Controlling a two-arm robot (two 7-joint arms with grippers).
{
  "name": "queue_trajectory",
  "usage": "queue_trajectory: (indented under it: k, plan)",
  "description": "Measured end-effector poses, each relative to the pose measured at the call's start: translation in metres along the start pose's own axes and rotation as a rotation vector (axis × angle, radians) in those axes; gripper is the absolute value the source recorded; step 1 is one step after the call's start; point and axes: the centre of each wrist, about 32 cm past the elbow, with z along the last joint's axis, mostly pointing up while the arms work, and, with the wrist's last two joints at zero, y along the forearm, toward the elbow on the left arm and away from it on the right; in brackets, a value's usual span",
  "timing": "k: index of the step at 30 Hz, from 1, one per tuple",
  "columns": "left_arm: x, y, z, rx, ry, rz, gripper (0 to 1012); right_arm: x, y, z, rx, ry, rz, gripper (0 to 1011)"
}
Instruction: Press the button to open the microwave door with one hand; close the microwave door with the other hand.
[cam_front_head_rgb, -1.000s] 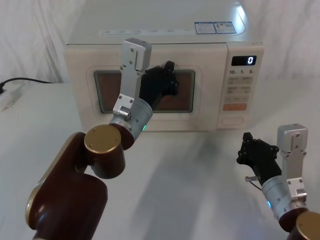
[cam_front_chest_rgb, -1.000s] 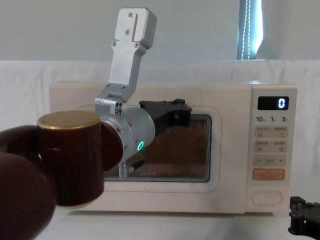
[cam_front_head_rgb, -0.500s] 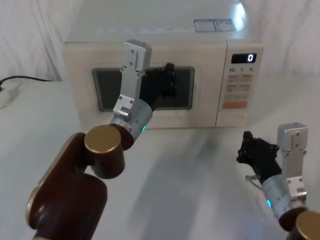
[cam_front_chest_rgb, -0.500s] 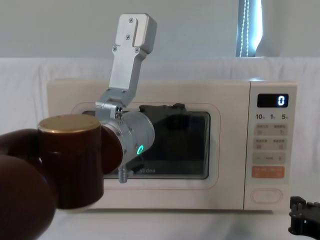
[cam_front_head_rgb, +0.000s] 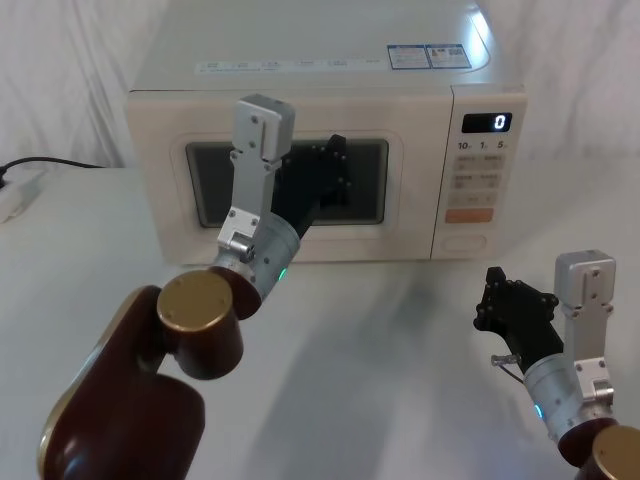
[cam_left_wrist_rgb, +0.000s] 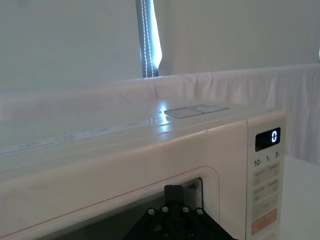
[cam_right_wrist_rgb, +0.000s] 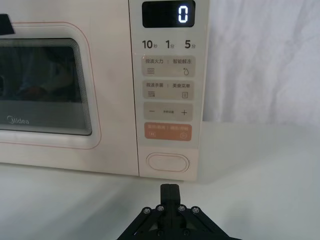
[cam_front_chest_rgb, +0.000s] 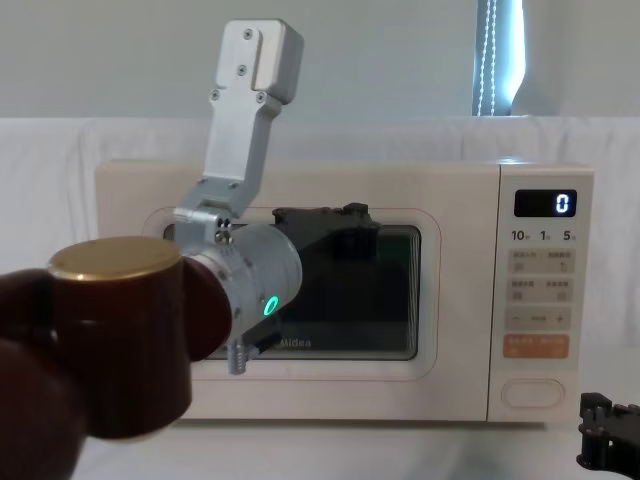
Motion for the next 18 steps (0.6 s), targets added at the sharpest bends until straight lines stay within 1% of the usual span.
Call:
queue_trajectory:
  k: [1, 5, 9, 12, 13, 14, 18]
  plan:
    - [0.0000, 0.000, 0.000, 0.000, 0.000, 0.000, 0, 0.0000, 0.000, 0.000, 0.000, 0.000, 0.000, 0]
    - [-0.0017, 0.012, -0.002, -0.006, 0.006, 0.025, 0, 0.0000, 0.000, 0.000, 0.000, 0.000, 0.000, 0]
    - [-0.0007, 0.026, -0.006, 0.003, 0.012, 0.055, 0, 0.0000, 0.000, 0.000, 0.000, 0.000, 0.000, 0]
    - [0.0015, 0.038, -0.009, 0.011, 0.015, 0.082, 0, -0.0001, 0.000, 0.000, 0.000, 0.000, 0.000, 0]
    - [0.0035, 0.045, -0.009, 0.012, 0.016, 0.096, 0, -0.0001, 0.000, 0.000, 0.000, 0.000, 0.000, 0]
    - [0.0035, 0.045, -0.009, 0.012, 0.016, 0.096, 0, 0.0000, 0.000, 0.000, 0.000, 0.000, 0.000, 0]
    - [0.0104, 0.067, -0.010, 0.023, 0.016, 0.133, 0, 0.0000, 0.000, 0.000, 0.000, 0.000, 0.000, 0]
